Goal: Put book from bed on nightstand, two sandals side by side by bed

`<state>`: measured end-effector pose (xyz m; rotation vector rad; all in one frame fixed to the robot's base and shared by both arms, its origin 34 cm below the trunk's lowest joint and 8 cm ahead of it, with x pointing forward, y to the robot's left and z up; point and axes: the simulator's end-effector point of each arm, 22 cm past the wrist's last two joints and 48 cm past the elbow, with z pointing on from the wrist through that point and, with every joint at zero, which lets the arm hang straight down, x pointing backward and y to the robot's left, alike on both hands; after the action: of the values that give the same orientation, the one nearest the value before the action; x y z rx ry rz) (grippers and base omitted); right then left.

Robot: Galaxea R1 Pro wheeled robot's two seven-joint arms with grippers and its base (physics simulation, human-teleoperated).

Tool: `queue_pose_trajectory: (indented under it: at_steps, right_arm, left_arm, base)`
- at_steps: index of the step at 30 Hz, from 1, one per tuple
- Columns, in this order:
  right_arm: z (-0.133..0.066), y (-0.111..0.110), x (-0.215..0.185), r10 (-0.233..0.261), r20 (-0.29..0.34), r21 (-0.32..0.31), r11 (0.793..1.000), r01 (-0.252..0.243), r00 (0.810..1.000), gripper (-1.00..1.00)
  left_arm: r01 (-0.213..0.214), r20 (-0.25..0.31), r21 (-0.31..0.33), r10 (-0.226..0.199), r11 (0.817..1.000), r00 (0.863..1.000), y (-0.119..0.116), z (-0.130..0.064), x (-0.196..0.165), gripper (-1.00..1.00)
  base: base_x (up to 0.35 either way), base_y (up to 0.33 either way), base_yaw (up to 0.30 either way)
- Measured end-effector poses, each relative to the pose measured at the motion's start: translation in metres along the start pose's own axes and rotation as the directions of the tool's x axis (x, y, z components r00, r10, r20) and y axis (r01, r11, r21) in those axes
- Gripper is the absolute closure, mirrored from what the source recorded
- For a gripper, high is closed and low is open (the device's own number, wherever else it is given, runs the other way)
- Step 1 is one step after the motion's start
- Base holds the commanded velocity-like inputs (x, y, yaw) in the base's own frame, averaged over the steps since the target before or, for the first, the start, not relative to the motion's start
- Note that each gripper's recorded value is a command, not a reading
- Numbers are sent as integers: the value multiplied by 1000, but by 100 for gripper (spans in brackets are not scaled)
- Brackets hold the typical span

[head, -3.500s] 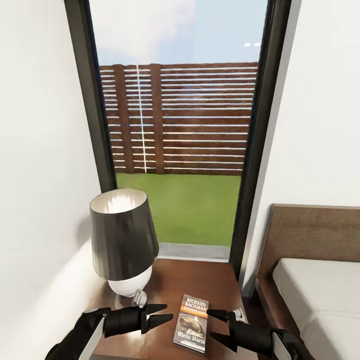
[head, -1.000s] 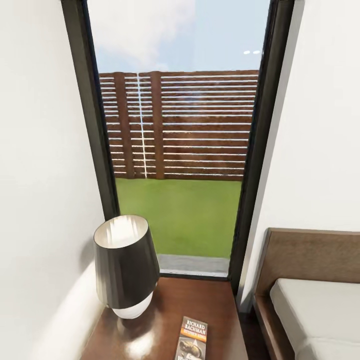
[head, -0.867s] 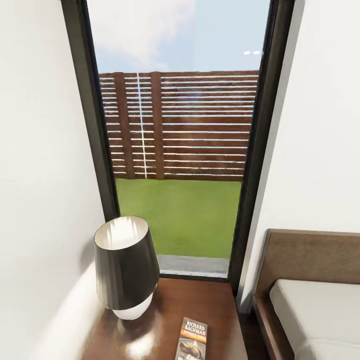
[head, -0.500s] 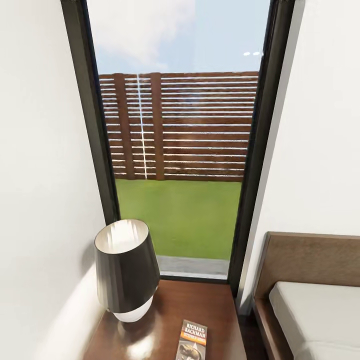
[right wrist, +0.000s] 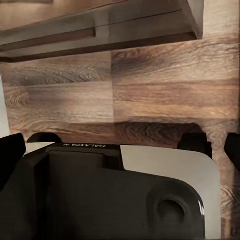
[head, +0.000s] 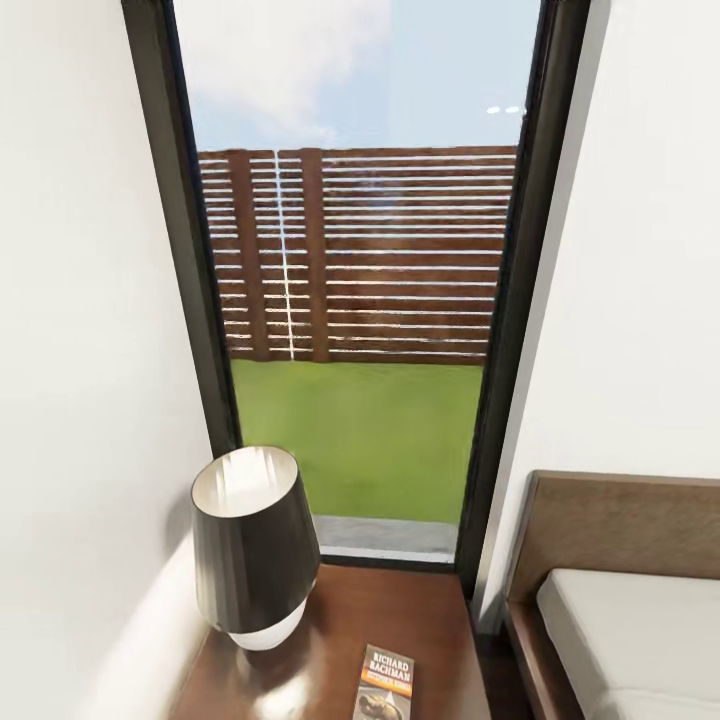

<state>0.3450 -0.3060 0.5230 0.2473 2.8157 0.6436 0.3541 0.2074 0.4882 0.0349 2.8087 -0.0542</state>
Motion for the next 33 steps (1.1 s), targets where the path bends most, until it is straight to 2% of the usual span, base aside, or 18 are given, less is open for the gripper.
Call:
queue_pose_trajectory:
  at_steps: [5, 8, 11, 13, 16, 33]
  right_arm:
    - [5, 25, 16, -40, -44, -32, 999, 39, 998, -100]
    - [5, 29, 21, -68, -64, -40, 997, 65, 996, -100]
    - [6, 31, 24, -83, -74, -44, 996, 80, 994, -100]
    - [4, 32, 24, -86, -76, -46, 996, 83, 993, -100]
    - [1, 34, 24, -87, -77, -44, 995, 84, 993, -100]
    - [1, 33, 23, -89, -77, -37, 996, 86, 993, -100]
  left_arm:
    - [-3, -16, 4, 4, 1000, 1000, 7, -8, 11, -100]
    - [-5, -19, 58, 6, 998, 1000, 5, -11, 13, -100]
    - [-6, -20, 166, 9, 986, 1000, -4, -14, 14, -100]
    - [-6, -20, 210, 10, 978, 1000, -8, -17, 14, -100]
    - [-7, -16, 238, 11, 971, 1000, -11, -23, 12, -100]
    - [-1, -2, 255, 2, 967, 1000, -16, -24, 9, -100]
  base:
    - [0, 0, 0]
    - [0, 0, 0]
    - [0, 0, 0]
    - [0, 0, 0]
    - [0, 0, 0]
    - [0, 0, 0]
